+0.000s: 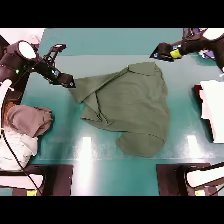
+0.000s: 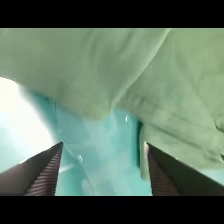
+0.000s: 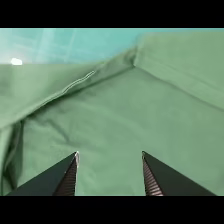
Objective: Fold the shirts.
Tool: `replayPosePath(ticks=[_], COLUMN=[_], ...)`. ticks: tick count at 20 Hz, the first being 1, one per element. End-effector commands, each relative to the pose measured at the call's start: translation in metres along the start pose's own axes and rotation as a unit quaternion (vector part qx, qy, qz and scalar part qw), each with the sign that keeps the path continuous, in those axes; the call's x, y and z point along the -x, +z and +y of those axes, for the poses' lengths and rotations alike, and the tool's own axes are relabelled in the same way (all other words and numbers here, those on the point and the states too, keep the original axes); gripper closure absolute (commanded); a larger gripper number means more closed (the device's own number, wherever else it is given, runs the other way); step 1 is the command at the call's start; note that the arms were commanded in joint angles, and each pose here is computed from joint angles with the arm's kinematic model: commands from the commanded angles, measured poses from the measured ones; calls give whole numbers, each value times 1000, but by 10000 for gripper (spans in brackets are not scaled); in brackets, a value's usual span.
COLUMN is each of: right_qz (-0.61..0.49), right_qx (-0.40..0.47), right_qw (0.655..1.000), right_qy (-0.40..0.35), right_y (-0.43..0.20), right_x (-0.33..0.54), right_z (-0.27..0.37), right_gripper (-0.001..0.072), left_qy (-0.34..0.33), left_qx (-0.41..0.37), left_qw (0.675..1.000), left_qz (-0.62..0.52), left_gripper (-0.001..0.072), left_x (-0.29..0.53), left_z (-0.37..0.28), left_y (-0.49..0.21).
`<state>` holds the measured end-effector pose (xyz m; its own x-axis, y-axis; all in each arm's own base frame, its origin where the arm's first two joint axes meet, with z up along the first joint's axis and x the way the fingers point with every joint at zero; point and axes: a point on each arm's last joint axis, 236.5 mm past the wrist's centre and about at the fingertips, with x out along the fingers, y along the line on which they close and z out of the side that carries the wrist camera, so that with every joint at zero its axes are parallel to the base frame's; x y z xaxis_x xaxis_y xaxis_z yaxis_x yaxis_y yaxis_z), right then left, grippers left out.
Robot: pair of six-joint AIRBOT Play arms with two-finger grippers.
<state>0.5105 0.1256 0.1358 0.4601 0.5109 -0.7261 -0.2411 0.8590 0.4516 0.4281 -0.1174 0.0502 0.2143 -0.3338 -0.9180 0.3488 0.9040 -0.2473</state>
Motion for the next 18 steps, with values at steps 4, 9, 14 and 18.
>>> replayPosePath(ticks=[4,9,14,18], right_qz=[31,28,10,-46], right_qx=[19,14,7,9], right_qw=[999,999,1000,999], right_qy=[-3,-6,-11,-22], right_y=[-38,-83,-117,-122], right_x=[58,72,86,100], right_z=[11,19,25,28], right_gripper=[262,262,262,262], left_qy=[-43,-47,-28,-20], left_qx=[17,14,54,68], left_qw=[998,995,998,997], left_qz=[45,92,21,34], left_gripper=[105,104,104,105], left_x=[-16,-90,-109,-116], left_z=[-69,-135,-147,-143], left_y=[-44,-109,-88,-93])
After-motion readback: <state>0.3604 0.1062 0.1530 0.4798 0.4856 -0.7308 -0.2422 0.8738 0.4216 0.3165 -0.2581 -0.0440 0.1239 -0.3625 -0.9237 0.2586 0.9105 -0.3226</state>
